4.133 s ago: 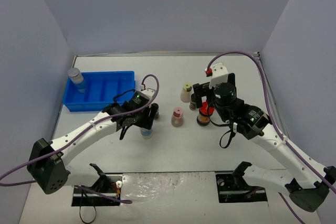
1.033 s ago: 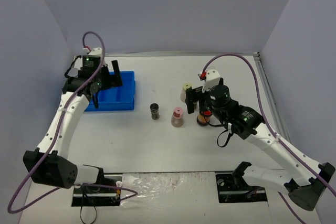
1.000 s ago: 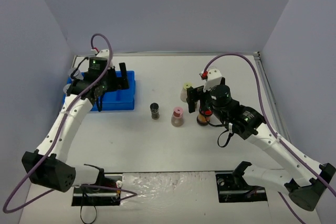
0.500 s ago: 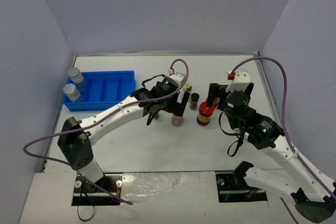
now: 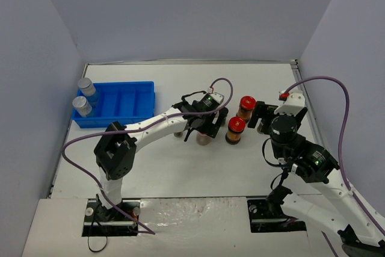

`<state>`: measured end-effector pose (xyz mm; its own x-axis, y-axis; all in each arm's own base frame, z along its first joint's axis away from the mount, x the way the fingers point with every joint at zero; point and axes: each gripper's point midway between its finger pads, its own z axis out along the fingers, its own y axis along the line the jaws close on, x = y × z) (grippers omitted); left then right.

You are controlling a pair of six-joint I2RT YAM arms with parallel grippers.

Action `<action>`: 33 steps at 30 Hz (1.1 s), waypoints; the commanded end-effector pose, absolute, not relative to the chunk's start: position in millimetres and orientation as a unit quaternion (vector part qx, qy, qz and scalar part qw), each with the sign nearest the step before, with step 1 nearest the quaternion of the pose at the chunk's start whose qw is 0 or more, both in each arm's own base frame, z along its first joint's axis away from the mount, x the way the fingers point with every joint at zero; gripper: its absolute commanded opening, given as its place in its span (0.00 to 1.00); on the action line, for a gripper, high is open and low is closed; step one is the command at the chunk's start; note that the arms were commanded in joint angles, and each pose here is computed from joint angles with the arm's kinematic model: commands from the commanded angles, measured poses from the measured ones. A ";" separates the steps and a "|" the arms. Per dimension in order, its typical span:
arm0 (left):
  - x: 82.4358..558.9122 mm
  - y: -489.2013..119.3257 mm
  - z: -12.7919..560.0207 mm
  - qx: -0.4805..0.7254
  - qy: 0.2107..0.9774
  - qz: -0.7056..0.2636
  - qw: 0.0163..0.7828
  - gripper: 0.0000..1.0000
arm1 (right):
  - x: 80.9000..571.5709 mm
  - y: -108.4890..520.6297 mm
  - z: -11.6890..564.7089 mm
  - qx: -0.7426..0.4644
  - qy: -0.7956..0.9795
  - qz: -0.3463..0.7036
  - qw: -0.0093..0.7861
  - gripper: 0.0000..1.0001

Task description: Organize the condiment bottles

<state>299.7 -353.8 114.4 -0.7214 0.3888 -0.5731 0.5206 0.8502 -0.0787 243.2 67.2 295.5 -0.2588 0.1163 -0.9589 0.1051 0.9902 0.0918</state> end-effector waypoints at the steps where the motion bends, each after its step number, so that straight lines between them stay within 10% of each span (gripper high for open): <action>1: 303.1 -369.5 144.9 0.249 0.904 -0.146 0.314 0.69 | 245.5 59.5 301.7 0.106 0.779 0.002 0.618 1.00; 13: 309.2 -351.5 214.2 0.220 0.888 -0.158 0.372 0.13 | 247.6 62.2 298.5 0.102 0.783 0.000 0.613 1.00; 33: 422.1 -46.5 309.9 -0.080 0.880 0.008 0.467 0.12 | 264.4 91.7 307.9 0.047 0.797 0.015 0.602 1.00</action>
